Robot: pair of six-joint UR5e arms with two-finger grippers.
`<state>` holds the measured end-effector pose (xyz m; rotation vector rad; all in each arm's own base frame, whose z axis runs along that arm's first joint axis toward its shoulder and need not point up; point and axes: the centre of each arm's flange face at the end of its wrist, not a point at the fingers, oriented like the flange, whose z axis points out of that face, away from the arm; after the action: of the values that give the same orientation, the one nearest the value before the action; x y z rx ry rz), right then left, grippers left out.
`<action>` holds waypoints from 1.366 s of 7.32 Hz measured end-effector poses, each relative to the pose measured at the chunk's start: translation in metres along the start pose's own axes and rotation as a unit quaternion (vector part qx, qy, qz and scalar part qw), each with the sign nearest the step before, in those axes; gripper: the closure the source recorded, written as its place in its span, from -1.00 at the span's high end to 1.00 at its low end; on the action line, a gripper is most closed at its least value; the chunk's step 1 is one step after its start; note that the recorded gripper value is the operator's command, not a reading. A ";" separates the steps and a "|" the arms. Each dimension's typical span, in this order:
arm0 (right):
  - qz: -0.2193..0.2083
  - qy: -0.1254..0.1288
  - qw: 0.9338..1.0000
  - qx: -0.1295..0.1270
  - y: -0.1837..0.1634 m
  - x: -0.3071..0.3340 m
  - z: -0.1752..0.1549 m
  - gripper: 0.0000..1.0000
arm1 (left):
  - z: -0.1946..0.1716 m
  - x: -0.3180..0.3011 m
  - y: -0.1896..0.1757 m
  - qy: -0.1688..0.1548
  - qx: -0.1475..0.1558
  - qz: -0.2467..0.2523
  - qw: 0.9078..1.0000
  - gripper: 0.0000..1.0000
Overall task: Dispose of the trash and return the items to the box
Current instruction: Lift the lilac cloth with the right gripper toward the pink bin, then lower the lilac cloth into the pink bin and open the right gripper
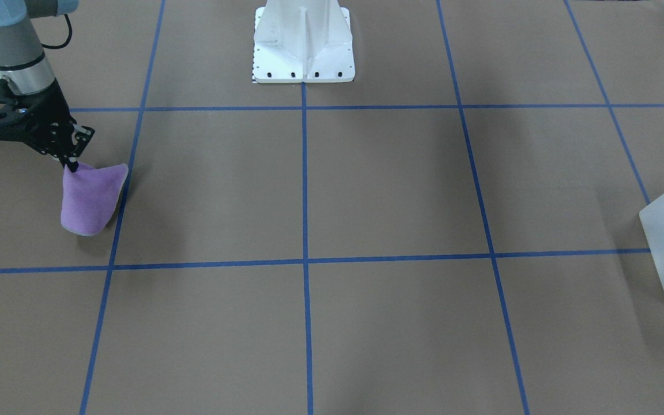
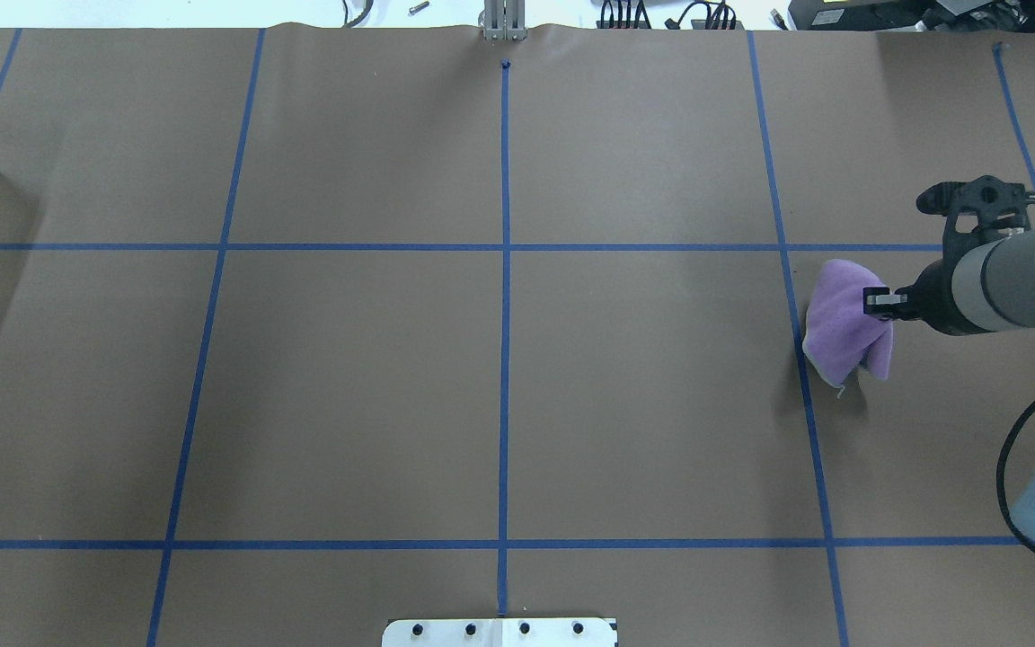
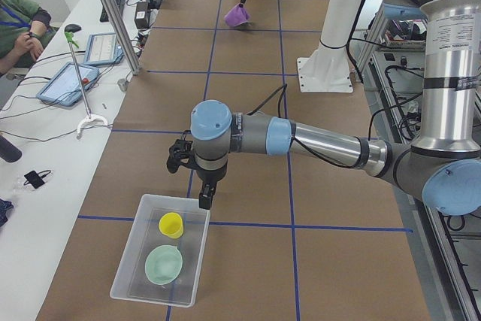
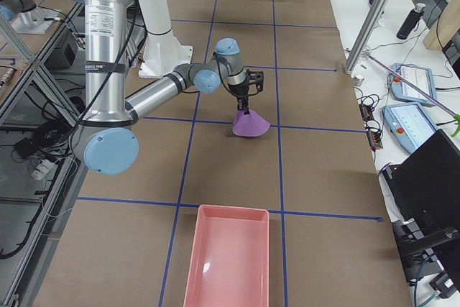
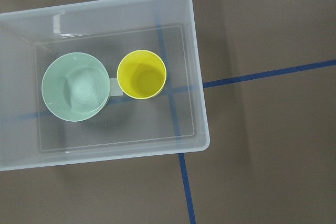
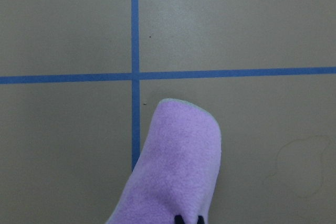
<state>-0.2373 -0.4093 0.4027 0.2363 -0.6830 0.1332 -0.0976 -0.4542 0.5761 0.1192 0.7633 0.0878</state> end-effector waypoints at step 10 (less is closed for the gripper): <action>-0.173 -0.026 0.977 -0.119 -0.029 0.459 -0.048 -1.00 | 0.036 -0.020 0.070 0.022 -0.012 -0.014 1.000 0.98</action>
<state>0.1511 -0.4044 0.6545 0.1251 -0.6926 -0.2886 -0.0895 -0.3897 0.6255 0.0840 0.8070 0.0736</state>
